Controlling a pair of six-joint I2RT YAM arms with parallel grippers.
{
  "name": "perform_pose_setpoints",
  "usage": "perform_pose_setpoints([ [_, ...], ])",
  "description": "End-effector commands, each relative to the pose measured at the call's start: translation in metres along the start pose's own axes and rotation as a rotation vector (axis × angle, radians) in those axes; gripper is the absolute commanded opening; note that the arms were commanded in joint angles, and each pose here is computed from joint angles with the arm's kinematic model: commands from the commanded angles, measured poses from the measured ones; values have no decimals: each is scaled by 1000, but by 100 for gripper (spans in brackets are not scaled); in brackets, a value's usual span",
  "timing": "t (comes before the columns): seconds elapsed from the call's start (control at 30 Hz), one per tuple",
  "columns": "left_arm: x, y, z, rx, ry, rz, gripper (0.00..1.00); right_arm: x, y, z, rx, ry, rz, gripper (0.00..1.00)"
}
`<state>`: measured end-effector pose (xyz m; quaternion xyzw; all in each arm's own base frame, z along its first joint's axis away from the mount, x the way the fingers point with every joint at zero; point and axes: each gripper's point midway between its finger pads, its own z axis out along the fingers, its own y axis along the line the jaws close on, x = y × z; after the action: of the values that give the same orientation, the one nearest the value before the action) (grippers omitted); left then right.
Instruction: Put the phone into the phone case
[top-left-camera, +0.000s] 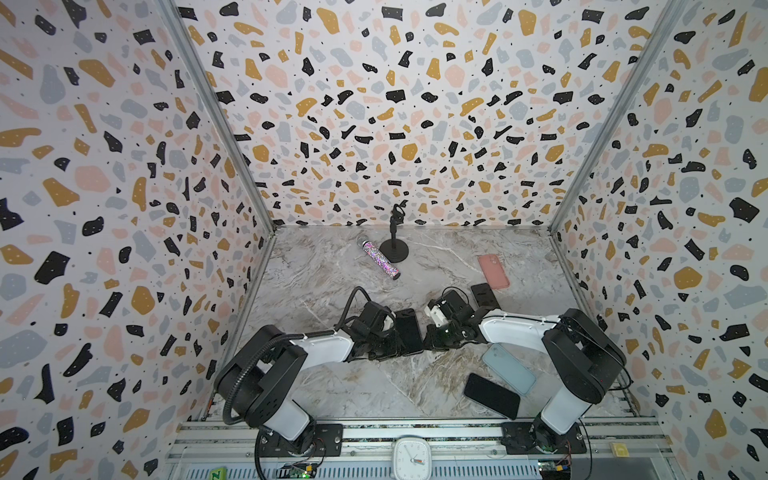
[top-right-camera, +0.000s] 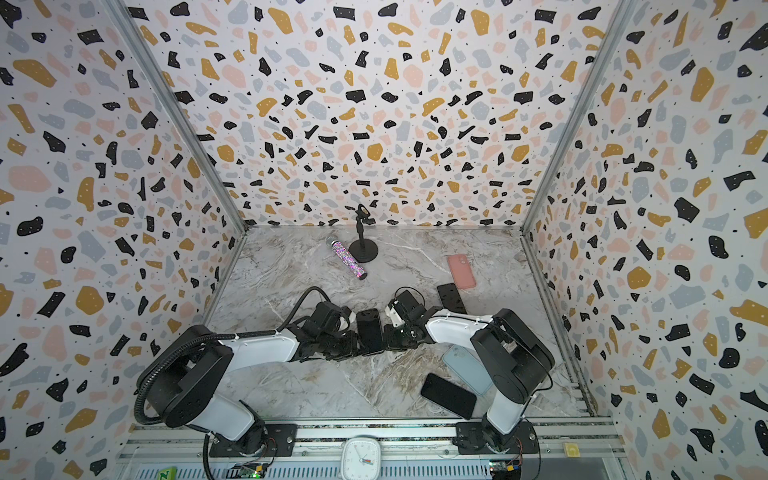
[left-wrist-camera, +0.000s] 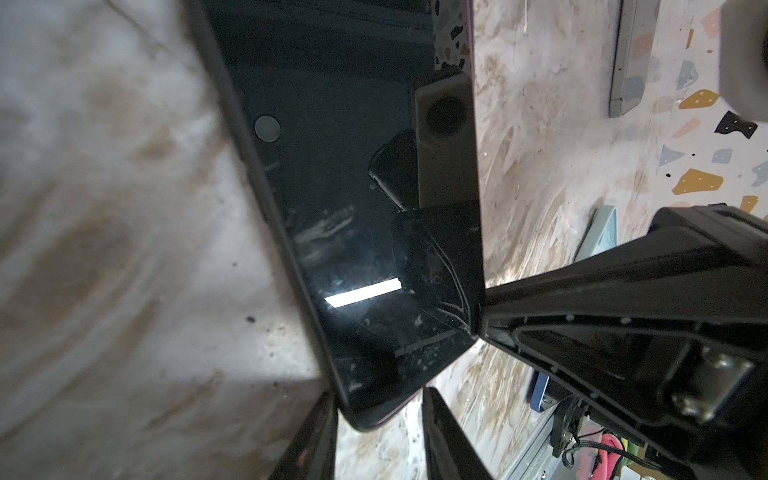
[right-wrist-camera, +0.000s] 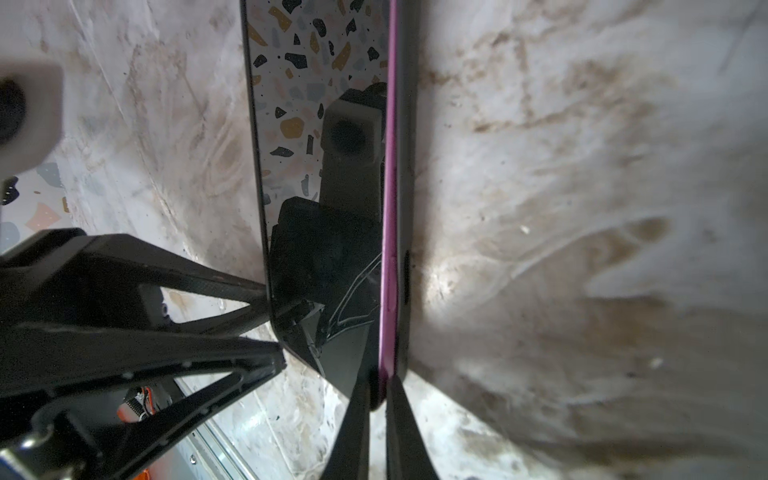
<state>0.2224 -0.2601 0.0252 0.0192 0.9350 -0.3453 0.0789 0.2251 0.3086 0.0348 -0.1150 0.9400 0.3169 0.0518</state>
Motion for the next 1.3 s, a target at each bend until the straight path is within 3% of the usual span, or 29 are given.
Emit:
perform_pose_setpoints([
  [0.0, 9, 12, 10, -29, 31, -3, 37, 27, 6, 30, -47, 105, -20, 8],
  [1.27, 12, 6, 19, -6, 42, -6, 37, 44, 12, 55, -90, 183, -25, 7],
])
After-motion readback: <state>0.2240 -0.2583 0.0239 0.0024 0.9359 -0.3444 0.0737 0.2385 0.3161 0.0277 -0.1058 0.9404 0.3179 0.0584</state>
